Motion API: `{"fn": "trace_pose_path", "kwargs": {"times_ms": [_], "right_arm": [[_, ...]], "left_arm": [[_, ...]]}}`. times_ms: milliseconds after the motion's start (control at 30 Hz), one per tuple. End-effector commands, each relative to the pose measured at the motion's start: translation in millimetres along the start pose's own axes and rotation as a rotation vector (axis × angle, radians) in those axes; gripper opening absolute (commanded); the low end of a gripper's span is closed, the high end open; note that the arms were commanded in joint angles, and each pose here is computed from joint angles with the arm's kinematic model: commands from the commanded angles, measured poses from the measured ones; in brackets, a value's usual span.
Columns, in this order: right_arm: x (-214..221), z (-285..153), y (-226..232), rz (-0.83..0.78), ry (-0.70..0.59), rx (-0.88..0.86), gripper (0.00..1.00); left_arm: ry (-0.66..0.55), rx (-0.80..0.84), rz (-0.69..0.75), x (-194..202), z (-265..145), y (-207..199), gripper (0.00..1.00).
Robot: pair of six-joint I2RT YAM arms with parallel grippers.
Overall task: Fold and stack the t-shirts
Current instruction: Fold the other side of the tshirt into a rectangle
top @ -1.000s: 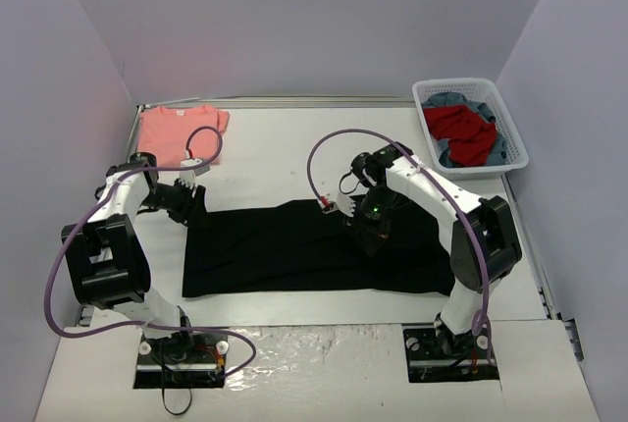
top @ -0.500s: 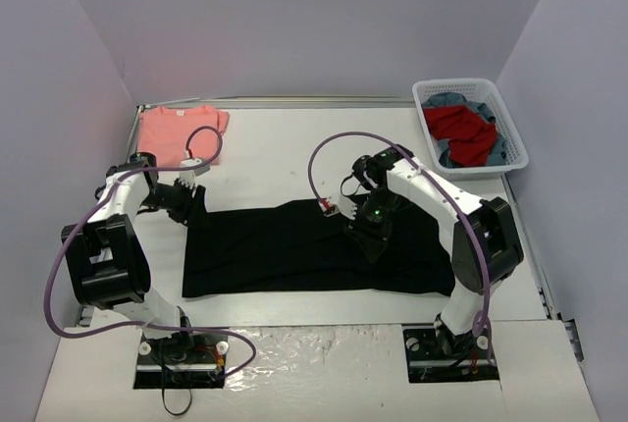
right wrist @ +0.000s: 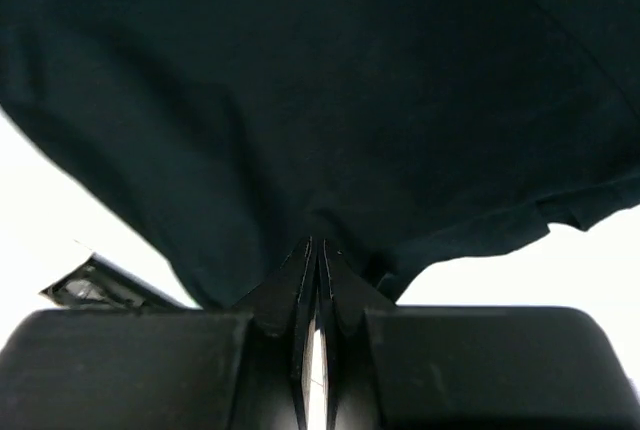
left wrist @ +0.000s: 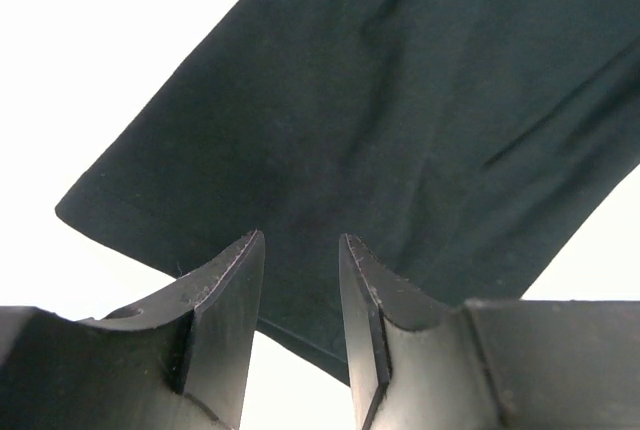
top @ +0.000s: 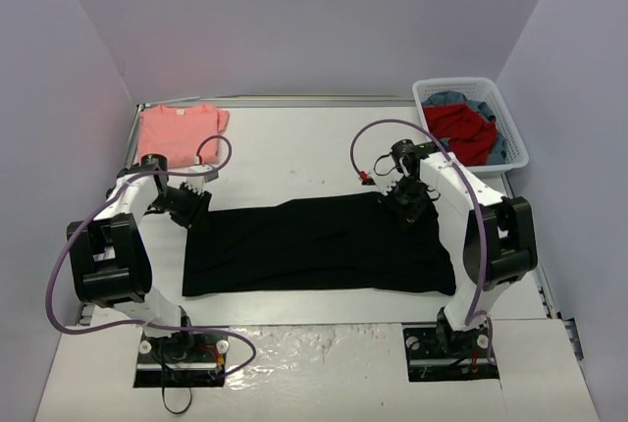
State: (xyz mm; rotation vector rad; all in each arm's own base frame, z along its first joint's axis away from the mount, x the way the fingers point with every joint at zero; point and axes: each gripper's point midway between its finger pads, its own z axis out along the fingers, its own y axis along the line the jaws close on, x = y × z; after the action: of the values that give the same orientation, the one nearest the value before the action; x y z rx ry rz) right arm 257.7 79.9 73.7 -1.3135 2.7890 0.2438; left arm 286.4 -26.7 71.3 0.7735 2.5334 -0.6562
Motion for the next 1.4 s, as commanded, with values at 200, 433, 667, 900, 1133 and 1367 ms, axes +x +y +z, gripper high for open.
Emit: {"fn": "trace_pose_path", "kwargs": {"times_ms": [200,433,667,900,1133,1367], "right_arm": [[10,31,-14,0.052,0.082,0.005,0.0],[16,48,-16,0.068,0.108,-0.018,0.0],[23,55,-19,0.085,0.117,-0.034,0.0],[27,58,-20,0.091,0.123,-0.039,0.0],[32,62,-20,0.093,0.134,-0.048,0.0],[40,69,-18,0.097,0.159,-0.065,0.0]], "left_arm": [[0.067,-0.197,-0.023,8,0,31,0.39],[0.096,-0.253,-0.039,14,-1,41,0.4],[0.112,-0.278,-0.053,14,1,50,0.41],[0.131,-0.281,-0.064,14,3,55,0.42],[0.138,-0.287,-0.074,14,5,59,0.42],[0.124,-0.271,-0.064,11,5,56,0.3]]}}
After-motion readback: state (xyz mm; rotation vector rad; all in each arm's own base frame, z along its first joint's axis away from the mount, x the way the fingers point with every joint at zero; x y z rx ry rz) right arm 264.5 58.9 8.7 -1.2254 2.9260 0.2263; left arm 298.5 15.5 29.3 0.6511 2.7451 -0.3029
